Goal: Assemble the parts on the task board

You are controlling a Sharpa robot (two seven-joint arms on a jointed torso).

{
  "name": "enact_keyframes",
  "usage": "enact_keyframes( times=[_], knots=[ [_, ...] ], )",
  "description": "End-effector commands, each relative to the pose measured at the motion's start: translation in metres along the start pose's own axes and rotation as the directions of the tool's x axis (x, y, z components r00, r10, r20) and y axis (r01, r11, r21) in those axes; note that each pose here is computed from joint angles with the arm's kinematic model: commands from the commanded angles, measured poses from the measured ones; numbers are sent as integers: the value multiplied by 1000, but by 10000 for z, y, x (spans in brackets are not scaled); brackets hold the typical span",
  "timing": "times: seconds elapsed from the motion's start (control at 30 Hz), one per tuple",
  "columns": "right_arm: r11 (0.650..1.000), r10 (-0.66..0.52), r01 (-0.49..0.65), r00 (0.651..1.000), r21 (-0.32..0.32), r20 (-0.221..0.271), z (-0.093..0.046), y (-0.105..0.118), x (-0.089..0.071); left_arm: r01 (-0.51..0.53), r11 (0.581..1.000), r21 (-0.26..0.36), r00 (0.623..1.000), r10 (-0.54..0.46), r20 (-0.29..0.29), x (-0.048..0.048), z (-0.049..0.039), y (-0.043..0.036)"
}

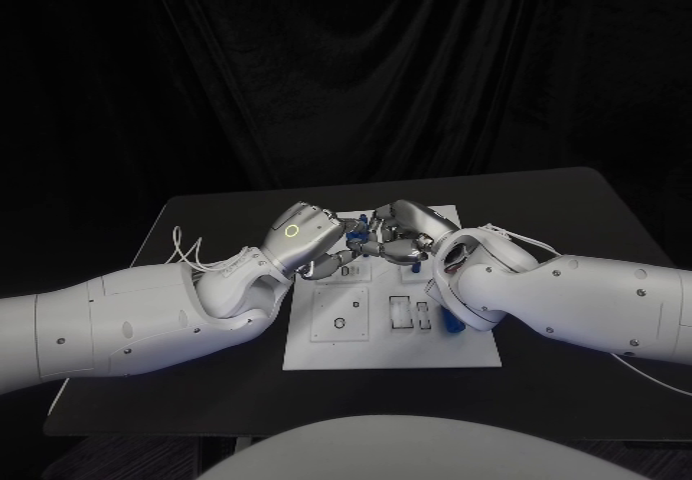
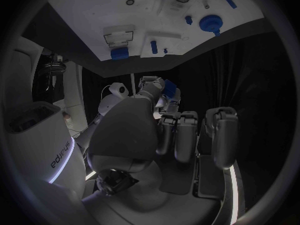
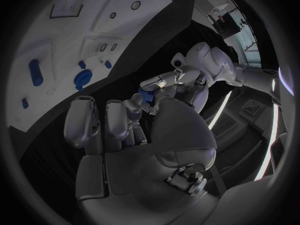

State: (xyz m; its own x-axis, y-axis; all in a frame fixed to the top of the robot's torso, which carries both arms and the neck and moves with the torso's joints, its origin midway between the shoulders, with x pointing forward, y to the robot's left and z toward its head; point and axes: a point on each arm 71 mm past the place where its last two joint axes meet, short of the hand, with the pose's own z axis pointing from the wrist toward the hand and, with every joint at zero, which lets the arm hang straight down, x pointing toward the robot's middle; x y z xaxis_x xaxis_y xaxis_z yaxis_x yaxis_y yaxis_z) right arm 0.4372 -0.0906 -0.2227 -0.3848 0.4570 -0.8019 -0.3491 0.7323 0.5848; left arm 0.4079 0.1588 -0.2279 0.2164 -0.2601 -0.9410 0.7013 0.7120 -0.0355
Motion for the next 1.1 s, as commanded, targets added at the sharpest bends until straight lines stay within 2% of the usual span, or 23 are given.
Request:
enact_keyframes(
  times=[0.03, 0.67, 1.1],
  knots=[
    [1000, -10, 10, 1000, 10, -11, -4, -10, 19, 0, 1000, 11, 1000, 0, 15, -15, 17, -9],
    [1000, -2, 2, 999, -13, -37, -17, -17, 23, -5, 1000, 12, 1000, 5, 8, 1, 16, 4],
    [1000, 17, -17, 1000, -24, -25, -38, -34, -4, -7, 1000, 12, 1000, 7, 6, 1, 12, 12]
  ],
)
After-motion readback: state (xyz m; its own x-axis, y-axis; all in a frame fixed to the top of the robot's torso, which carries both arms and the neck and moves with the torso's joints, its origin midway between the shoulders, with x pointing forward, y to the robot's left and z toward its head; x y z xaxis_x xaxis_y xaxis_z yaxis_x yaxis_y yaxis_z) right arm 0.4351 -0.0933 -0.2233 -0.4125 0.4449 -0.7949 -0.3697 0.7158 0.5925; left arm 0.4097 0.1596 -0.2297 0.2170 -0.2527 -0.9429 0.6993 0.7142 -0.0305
